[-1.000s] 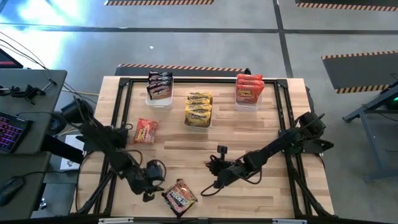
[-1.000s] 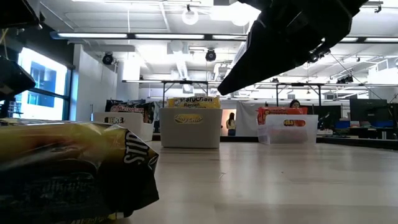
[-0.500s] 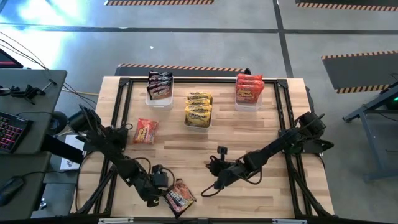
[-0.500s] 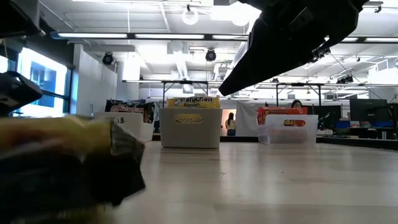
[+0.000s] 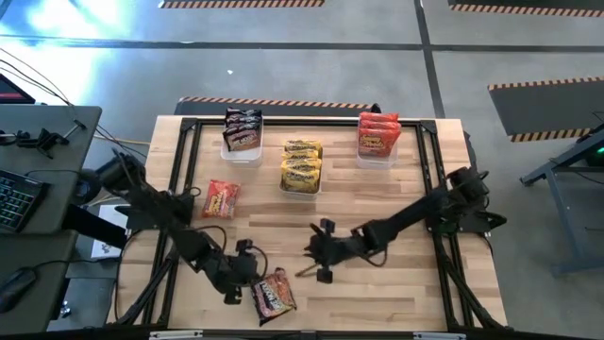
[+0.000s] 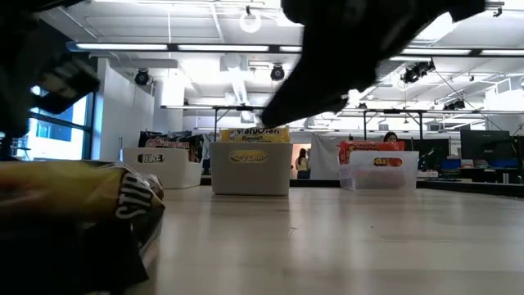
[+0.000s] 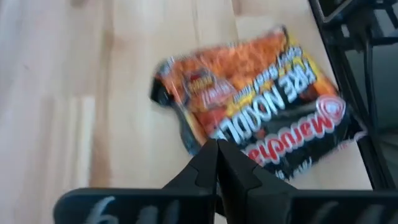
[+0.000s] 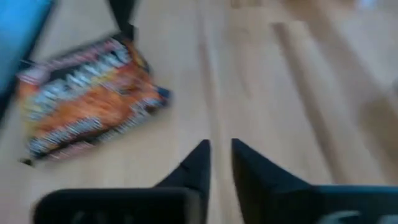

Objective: Sort Maruchan noodles
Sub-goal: Put the black noodle pack into the white bin

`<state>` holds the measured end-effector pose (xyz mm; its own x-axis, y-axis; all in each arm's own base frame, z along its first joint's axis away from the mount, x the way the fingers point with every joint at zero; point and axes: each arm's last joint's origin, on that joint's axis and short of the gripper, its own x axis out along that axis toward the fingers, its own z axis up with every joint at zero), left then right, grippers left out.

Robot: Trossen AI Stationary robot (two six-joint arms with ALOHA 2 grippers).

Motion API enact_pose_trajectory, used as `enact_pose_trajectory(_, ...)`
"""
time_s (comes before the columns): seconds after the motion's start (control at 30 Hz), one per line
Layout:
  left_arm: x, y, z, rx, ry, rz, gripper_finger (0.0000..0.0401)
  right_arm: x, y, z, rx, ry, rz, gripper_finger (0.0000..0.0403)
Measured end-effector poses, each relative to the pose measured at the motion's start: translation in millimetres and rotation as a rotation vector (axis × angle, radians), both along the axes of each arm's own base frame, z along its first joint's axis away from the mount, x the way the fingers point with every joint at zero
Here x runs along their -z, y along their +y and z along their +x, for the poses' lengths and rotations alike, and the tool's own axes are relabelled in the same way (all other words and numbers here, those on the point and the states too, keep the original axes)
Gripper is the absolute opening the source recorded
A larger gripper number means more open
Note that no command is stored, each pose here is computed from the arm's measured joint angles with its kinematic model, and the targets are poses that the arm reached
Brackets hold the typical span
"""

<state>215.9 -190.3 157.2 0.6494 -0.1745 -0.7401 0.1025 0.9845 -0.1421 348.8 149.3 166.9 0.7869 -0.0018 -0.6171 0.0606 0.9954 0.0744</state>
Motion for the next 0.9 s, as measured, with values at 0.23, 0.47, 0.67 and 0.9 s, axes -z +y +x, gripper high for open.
enact_pose_trajectory(0.23,-15,6,12,0.01,-0.036,-0.002,0.0001,-4,-35,26,-0.139,-0.067,0.247,0.0193)
enact_pose_trajectory(0.47,-10,1,-2,-0.1,0.143,-0.136,0.0057,-4,-44,29,-0.12,-0.064,0.267,0.0264)
enact_pose_trajectory(0.67,-6,-1,-10,-0.131,0.185,-0.133,0.0151,-5,-39,28,-0.117,-0.09,0.22,0.0266)
enact_pose_trajectory(0.9,10,-10,-7,0.005,0.166,-0.031,0.0215,-5,-38,28,-0.121,-0.089,0.218,0.0266)
